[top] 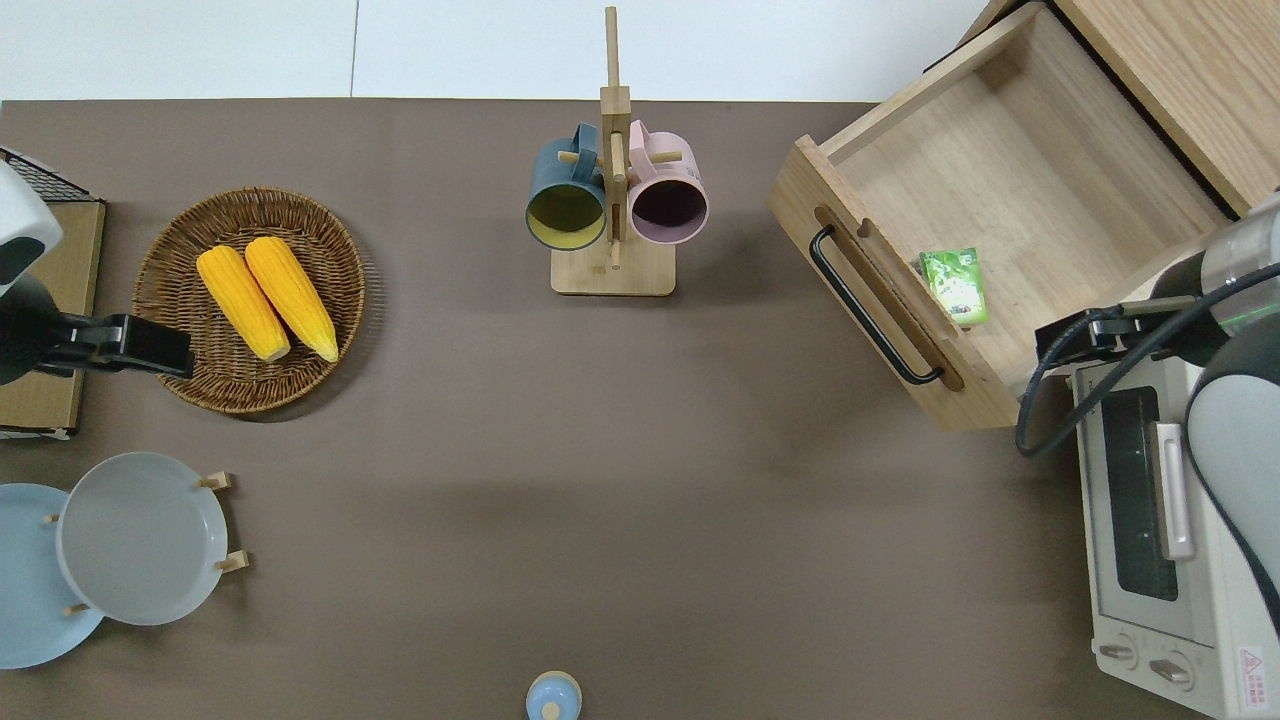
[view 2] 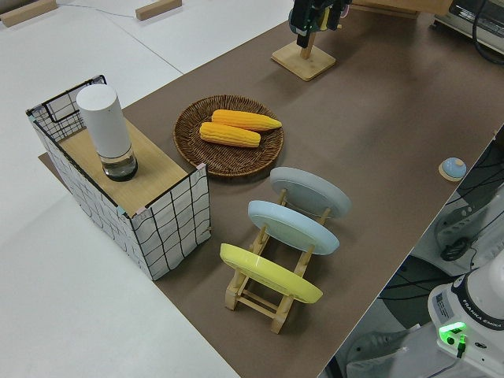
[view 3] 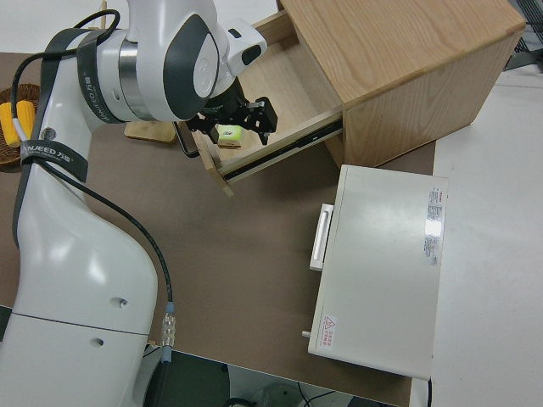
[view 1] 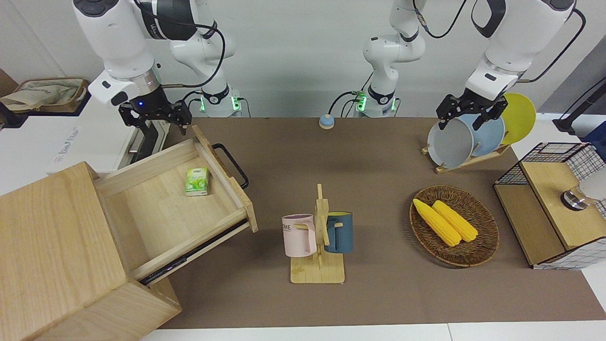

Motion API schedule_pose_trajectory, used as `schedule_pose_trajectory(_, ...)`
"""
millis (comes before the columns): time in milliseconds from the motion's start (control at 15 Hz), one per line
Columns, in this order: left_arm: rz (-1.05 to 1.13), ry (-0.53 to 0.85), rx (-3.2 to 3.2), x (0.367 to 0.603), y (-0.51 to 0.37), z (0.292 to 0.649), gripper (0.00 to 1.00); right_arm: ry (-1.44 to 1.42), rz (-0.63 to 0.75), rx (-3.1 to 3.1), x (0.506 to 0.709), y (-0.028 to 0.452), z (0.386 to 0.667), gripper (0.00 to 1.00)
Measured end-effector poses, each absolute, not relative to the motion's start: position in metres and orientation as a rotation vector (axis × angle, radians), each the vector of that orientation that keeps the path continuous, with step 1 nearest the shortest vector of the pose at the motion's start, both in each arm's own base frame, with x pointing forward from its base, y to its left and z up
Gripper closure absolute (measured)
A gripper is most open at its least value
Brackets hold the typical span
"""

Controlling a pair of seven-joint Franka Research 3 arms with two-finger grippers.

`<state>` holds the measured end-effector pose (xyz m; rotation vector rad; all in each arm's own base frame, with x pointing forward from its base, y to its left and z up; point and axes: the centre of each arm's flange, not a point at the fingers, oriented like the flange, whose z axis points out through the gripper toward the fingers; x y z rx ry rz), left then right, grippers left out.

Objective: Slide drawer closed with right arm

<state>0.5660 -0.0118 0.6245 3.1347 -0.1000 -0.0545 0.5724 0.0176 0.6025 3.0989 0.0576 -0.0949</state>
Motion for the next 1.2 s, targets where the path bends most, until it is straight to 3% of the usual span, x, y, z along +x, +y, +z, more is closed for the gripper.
schedule_pose_trajectory(1067, -0.054, -0.1, 3.135, 0.566, -0.0118, 0.6245, 0.0, 0.055, -0.088, 3.099, 0.5733, 0.0169, 0.6024, 0.02)
schedule_pose_trajectory(1200, -0.054, -0.1, 3.135, 0.566, -0.0118, 0.6245, 0.0, 0.058, -0.088, 3.099, 0.5733, 0.0177, 0.6024, 0.13)
